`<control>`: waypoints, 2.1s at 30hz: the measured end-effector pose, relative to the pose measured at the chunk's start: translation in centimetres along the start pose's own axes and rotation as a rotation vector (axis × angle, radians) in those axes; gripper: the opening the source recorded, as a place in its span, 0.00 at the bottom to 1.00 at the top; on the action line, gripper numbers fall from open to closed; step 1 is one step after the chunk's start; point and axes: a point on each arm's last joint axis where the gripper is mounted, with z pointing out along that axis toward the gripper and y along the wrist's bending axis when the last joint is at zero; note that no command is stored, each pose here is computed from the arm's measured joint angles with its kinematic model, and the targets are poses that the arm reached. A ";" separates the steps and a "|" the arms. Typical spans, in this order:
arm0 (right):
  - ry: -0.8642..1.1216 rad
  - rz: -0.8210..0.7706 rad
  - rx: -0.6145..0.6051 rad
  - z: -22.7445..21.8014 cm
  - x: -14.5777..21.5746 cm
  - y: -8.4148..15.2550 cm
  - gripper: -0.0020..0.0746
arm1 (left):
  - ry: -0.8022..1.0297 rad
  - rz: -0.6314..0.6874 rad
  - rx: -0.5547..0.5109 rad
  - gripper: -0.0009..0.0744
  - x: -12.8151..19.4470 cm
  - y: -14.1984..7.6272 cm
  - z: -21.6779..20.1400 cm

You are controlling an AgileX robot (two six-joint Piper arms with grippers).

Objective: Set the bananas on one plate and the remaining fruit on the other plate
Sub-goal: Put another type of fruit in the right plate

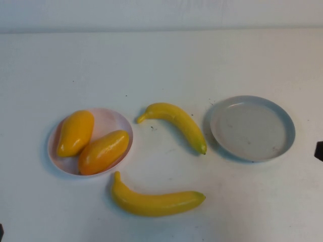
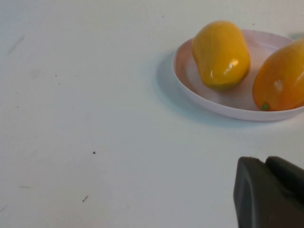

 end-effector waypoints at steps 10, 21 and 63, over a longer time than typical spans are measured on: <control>0.327 -0.211 -0.075 7.3 -4.2 1.0 0.01 | 0.000 0.000 0.000 0.01 0.0 0.0 0.0; 0.558 -0.764 -0.300 15.3 -2.7 7.8 0.01 | 0.000 0.002 -0.001 0.01 0.0 0.0 0.0; 0.901 -1.240 -0.410 26.8 5.3 8.7 0.51 | 0.000 0.003 -0.001 0.01 0.0 0.0 0.0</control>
